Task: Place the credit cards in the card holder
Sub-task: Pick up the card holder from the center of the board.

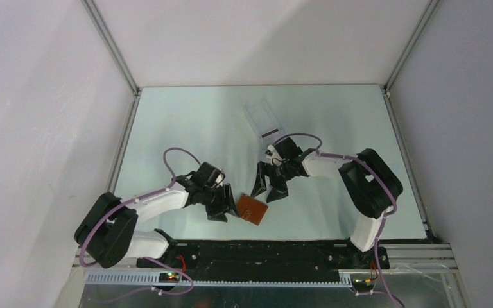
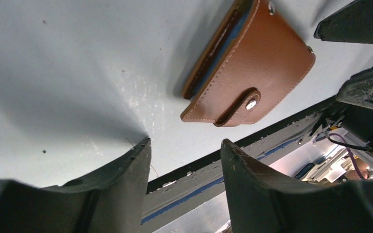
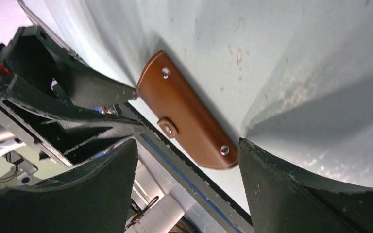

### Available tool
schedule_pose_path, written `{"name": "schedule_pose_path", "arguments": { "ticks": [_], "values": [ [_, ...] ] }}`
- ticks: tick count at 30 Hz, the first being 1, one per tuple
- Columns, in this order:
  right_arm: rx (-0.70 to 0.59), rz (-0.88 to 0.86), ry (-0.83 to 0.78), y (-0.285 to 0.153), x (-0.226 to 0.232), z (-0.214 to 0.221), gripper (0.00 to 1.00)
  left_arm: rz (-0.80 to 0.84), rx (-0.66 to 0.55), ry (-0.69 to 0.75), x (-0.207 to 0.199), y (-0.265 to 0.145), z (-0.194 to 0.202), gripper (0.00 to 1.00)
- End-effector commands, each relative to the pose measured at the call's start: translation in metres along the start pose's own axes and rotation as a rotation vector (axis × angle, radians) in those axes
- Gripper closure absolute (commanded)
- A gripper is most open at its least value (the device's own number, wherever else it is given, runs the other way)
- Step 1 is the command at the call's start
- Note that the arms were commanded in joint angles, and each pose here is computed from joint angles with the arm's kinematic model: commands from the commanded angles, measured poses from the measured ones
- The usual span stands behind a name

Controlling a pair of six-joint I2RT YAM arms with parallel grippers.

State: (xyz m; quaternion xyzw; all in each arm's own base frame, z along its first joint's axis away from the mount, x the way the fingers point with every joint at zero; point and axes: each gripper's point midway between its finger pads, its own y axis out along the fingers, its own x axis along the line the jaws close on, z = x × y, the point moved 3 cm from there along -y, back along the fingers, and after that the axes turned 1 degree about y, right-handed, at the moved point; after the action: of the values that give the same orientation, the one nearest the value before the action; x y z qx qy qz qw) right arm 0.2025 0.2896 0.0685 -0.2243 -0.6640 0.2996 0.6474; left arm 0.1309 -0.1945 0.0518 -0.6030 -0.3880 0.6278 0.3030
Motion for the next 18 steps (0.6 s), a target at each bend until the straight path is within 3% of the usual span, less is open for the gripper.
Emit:
{"name": "schedule_pose_path", "arguments": {
  "ticks": [1,5,10,18],
  "values": [
    [0.025,0.048,0.031,0.011,0.002,-0.006,0.22,0.015,0.007,-0.060,-0.007,0.005,-0.006,0.42],
    [0.073,0.079,0.070,0.018,-0.004,0.003,0.23,0.015,0.020,-0.067,-0.013,0.018,-0.016,0.44],
    [0.089,0.027,0.133,0.018,0.002,0.013,0.28,0.062,-0.002,-0.043,-0.031,0.024,-0.036,0.55],
    [-0.008,-0.253,0.218,0.014,0.025,0.018,0.42,0.190,-0.045,-0.054,-0.050,0.026,-0.050,0.63]
  ]
}}
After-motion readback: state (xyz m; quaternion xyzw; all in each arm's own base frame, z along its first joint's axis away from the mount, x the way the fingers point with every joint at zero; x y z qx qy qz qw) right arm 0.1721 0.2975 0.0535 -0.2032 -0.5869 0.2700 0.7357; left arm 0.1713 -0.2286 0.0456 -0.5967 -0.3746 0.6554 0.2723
